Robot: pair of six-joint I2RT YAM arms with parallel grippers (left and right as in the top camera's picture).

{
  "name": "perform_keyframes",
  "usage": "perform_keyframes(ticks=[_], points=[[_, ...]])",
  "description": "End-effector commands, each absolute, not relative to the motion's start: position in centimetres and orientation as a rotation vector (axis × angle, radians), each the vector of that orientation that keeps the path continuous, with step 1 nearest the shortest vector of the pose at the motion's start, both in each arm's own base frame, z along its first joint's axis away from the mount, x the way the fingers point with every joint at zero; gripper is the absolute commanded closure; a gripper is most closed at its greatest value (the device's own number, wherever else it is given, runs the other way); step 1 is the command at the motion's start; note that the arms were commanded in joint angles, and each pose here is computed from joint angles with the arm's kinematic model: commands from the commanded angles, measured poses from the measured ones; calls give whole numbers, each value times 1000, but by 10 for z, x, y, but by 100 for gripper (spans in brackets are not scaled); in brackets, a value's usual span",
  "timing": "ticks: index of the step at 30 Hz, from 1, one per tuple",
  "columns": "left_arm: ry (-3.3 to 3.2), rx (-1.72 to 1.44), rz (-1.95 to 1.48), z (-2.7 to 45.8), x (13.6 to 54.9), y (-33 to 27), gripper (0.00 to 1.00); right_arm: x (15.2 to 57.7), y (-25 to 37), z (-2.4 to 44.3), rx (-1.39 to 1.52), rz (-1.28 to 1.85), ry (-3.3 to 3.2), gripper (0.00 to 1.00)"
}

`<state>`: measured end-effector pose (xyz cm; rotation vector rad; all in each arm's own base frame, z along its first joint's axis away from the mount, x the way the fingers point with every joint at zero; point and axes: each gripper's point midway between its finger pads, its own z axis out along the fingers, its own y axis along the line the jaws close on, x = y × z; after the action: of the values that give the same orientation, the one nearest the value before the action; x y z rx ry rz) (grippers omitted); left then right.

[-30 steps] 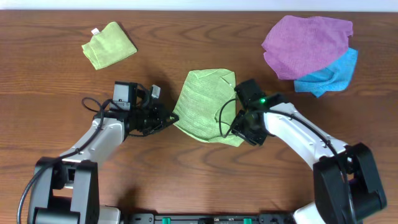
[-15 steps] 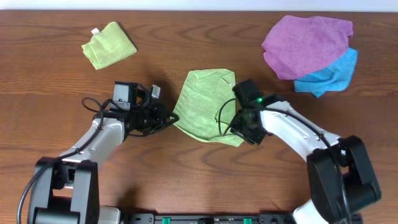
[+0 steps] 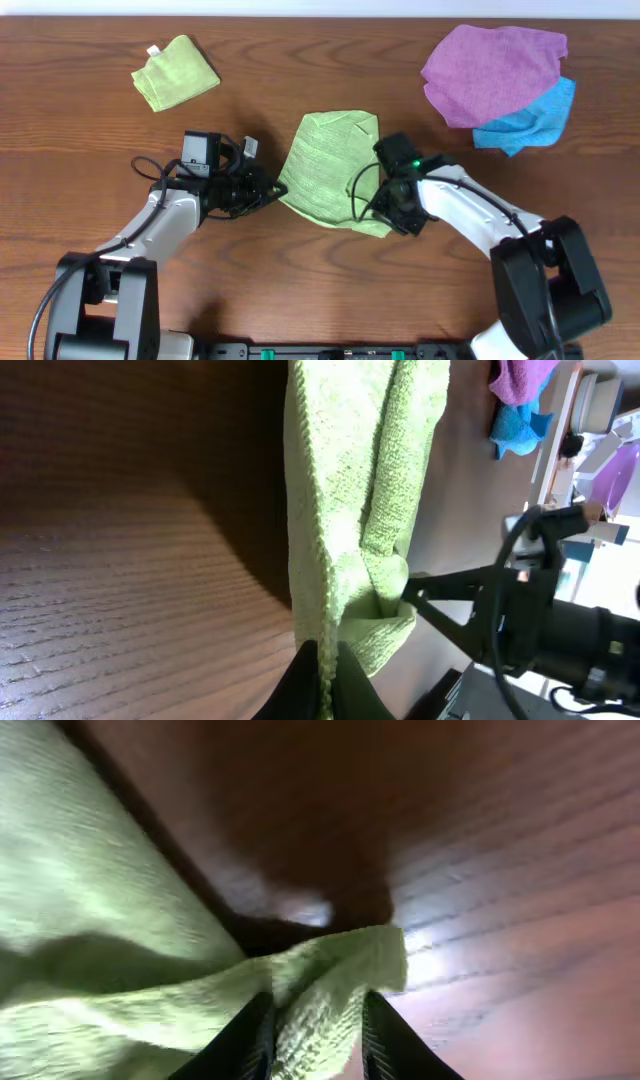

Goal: Fold the cloth

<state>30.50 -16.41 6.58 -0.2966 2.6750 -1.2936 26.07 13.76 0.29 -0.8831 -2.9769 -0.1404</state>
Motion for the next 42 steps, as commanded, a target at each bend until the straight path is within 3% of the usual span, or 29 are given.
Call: perform_keyframes(ticks=[1,2,4,5,17,26,42], points=[[2654,-256,-1280,71,309,-163,94,248,133,-6,-887,-97,-2952,74],[2654,-256,-1280,71,309,-163,94,247,133,-7,-886,-94,-2949,78],[2655,-256,-1281,71,308,-163,94,245,132,-9,-885,-88,-2945,96],[2655,-256,-1282,71,308,-163,94,246,132,-9,-884,-91,-2948,99],[2539,-157,-1373,111,323,-173,94,276,139,19,-746,-203,-3124,99],[2412,-171,-1357,163,342,-158,94,314,138,103,-708,-385,-3423,99],[2214,-146,-1317,250,352,-151,94,343,145,207,-632,-758,-3721,99]])
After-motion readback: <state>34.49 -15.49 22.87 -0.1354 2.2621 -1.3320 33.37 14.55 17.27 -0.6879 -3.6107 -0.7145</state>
